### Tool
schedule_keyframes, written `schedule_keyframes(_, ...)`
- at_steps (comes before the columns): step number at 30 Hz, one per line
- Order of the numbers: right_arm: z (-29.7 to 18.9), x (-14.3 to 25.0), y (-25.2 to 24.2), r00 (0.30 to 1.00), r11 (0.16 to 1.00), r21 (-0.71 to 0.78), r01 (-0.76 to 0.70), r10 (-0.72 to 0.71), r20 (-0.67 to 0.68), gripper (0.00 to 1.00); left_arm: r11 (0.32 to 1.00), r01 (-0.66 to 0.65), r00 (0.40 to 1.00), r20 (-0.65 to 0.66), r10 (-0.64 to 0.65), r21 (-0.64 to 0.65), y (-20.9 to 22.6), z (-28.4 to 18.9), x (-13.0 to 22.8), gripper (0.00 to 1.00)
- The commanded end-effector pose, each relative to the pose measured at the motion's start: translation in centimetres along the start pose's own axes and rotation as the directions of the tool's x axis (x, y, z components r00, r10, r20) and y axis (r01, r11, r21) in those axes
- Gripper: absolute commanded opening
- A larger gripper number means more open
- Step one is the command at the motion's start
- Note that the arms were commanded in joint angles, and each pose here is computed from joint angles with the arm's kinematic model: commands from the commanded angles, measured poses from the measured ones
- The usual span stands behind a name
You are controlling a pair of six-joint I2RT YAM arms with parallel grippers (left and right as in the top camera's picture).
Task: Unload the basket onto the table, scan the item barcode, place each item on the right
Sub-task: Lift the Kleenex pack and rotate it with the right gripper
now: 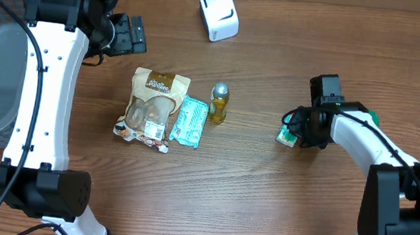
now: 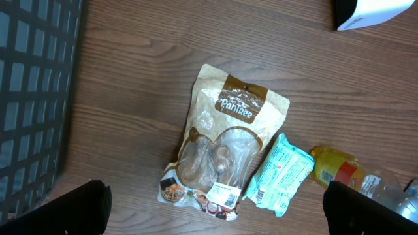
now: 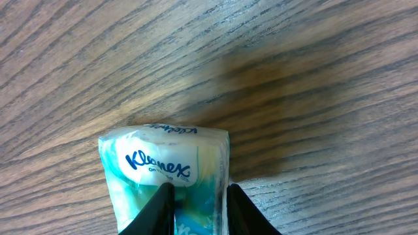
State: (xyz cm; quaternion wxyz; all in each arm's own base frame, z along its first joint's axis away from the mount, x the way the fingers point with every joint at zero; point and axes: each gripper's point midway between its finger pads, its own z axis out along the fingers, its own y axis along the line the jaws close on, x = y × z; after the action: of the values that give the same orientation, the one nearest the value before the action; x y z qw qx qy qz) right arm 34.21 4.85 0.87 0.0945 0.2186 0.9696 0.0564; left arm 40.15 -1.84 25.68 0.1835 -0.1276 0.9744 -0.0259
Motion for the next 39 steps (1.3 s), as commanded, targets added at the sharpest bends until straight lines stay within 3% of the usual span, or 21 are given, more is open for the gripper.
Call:
schedule_keyframes(1,1.8,2.0,-1.8,0.998,0.998,0.07,-0.001,0.005,-0.06,0.23,1.0,-0.011,1.0,0.015,0.011,0.01,-0.2,-0.3,-0.4,1.0)
schedule_keyframes(5,1.8,2.1,-1.7,0.998,0.998,0.064,-0.001,0.005,-0.064,0.2,1.0,-0.011,1.0,0.015,0.011,0.01,-0.2,-0.3,-0.4,0.99)
schedule_keyframes(8,1.8,2.2,-1.8,0.998,0.998,0.067,-0.001,0.006,-0.068,0.04,1.0,-0.011,1.0,0.015,0.011,0.01,-0.2,-0.3,-0.4,1.0)
schedule_keyframes(13,1.7,2.6,-1.5,0.996,0.999,0.043,0.005,-0.001,-0.091,0.04,1.0,-0.011,1.0,0.015,0.011,0.01,-0.2,-0.3,-0.4,0.99)
schedule_keyframes(20,-2.3,2.5,3.0,0.98,0.942,-0.3,0.148,-0.181,-0.085,0.04,1.0,-0.011,1.0,0.015,0.011,0.01,-0.2,-0.3,-0.4,1.0)
schedule_keyframes(23,-6.0,2.4,5.3,0.971,0.842,-0.509,0.18,-0.234,-0.045,0.04,1.0,-0.011,1.0,0.015,0.011,0.01,-0.2,-0.3,-0.4,1.0)
schedule_keyframes(28,-12.5,3.6,8.1,0.945,0.54,-0.815,0.21,-0.327,0.027,0.04,1.0,-0.011,1.0,0.015,0.011,0.01,-0.2,-0.3,-0.4,1.0)
schedule_keyframes(37,-18.3,6.2,9.4,0.897,0.154,-0.953,0.26,-0.404,0.179,0.04,1.0,-0.011,1.0,0.015,0.011,0.01,-0.2,-0.3,-0.4,1.0)
schedule_keyframes(39,-19.1,6.3,9.6,0.897,0.104,-0.962,0.253,-0.397,0.193,0.04,1.0,-0.008,1.0,0.015,0.008,0.009,-0.1,-0.3,-0.4,0.99)
